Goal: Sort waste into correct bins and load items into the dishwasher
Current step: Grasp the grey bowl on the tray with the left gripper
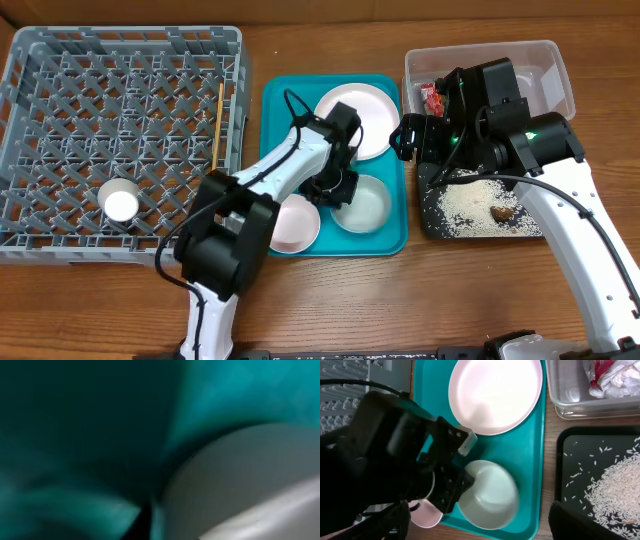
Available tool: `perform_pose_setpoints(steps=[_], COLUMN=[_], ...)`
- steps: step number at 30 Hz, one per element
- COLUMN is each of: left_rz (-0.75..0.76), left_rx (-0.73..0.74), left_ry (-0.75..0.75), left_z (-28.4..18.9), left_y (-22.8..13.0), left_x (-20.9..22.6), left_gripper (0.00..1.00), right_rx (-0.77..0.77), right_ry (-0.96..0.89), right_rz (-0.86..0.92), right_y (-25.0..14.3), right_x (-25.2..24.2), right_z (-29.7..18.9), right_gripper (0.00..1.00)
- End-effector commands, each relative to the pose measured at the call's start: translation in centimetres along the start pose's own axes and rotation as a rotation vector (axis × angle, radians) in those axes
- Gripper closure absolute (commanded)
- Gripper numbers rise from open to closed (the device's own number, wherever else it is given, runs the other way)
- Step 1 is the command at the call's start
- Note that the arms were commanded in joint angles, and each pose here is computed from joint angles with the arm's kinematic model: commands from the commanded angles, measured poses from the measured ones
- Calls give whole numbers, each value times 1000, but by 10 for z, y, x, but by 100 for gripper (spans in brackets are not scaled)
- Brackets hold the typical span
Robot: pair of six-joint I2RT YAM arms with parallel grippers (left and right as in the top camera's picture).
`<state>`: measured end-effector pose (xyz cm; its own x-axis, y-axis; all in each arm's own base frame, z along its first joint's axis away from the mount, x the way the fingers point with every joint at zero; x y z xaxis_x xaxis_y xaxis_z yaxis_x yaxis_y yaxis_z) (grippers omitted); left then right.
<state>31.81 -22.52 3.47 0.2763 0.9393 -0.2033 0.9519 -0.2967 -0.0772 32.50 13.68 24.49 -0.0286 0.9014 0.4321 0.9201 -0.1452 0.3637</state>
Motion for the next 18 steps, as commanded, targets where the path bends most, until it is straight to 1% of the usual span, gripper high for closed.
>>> perform_pose_setpoints(steps=[1,5,9,12,15,18], left_rz=[-30,-54,-61,-111,-248,-384], left_rx=[-35,-141,-293,-409,-495,-525], left_ry=[-21,-37,22,196,468,746], left_z=[-14,-65,-135,-190,-237,-275], left_y=[6,23,29,21,0,-34], left_x=[-6,-10,-3,25,71,118], left_gripper=[96,96,96,96,96,96], right_rx=[-11,-12,-11,-11,-10,-8], right_ry=[11,12,12,12,12,10], right_rz=[-4,-5,-4,-4,-4,-3], right_y=[4,4,4,4,3,3], right_x=[3,4,3,4,3,3], right_z=[-1,-1,-1,-1,-1,-1], right_gripper=[10,10,11,11,11,11])
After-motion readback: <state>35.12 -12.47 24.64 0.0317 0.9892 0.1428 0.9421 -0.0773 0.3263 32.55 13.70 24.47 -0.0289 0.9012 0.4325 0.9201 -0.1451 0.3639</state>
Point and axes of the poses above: each gripper's point midway between its finger pads, its own z axis out along the fingers, its own x axis along the line the jaws close on, y = z × x, the point moved 3 cm from there along -z, back along the fingers, and after that the axes turned 1 degree about z, right-handed, at the moved point
